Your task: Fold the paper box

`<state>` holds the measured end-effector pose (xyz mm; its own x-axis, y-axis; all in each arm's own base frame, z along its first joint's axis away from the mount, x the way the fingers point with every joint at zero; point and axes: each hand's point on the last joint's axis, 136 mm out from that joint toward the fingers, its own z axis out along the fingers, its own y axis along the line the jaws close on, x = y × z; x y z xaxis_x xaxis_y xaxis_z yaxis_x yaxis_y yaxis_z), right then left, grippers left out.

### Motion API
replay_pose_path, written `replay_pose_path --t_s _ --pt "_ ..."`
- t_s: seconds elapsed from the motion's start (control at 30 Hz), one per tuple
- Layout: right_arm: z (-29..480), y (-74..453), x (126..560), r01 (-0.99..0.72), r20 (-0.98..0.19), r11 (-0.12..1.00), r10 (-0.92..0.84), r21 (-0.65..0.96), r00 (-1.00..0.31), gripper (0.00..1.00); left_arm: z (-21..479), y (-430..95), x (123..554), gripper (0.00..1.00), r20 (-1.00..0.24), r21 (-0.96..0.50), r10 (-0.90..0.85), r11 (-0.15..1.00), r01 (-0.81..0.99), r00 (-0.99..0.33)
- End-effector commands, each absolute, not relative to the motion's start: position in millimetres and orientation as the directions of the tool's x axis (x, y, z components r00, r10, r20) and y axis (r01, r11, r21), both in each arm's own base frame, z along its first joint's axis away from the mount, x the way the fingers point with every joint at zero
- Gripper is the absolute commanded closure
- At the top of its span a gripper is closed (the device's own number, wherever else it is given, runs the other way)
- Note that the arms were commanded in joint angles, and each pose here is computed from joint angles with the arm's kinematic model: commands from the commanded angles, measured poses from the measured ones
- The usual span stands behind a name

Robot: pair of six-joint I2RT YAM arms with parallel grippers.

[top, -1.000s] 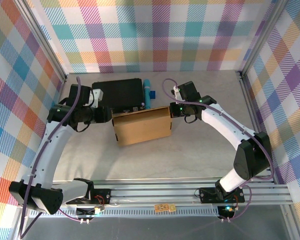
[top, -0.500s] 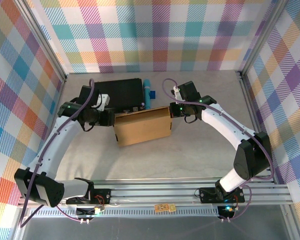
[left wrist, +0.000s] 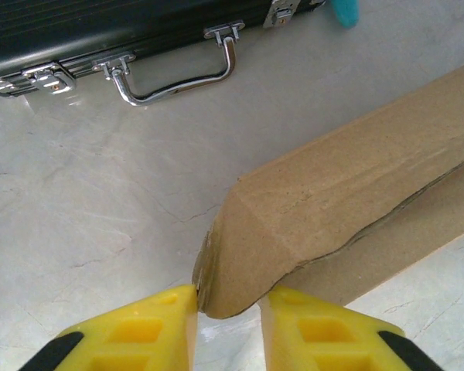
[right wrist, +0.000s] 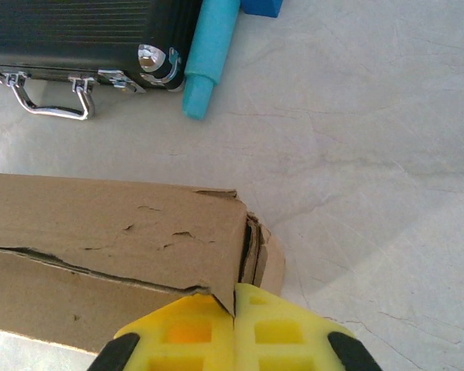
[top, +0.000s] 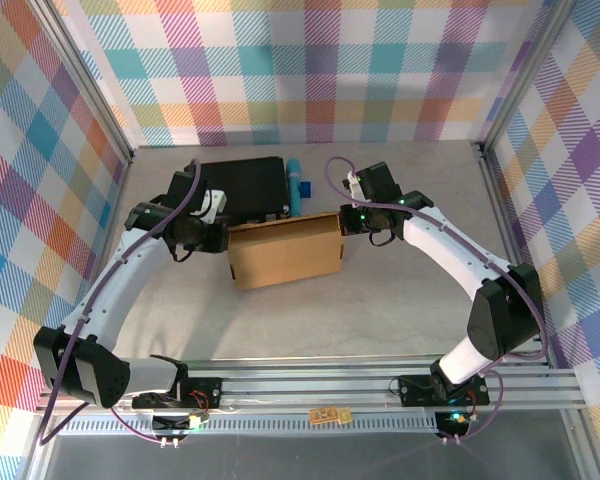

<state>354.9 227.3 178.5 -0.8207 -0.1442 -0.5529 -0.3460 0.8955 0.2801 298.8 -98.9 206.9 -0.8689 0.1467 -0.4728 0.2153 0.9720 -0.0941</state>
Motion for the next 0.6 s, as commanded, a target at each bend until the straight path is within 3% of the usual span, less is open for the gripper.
replay_pose_path --t_s 0.0,0.33,0.57 --pt "150 217 335 -0.309 -0.429 0.912 -0.175 0.268 -0.886 1.0 206 -101 302 0.75 -0.479 -0.086 0.148 0.973 0.214 -0.865" --pt "154 218 334 -0.323 -0.436 0.907 -0.184 0.27 -0.881 1.0 210 -109 309 0.93 -0.476 -0.142 0.076 0.977 0.162 -0.876" --pt "157 219 333 -0.332 -0.435 0.904 -0.194 0.268 -0.879 1.0 212 -115 309 0.99 -0.42 -0.203 -0.005 0.975 0.089 -0.907"
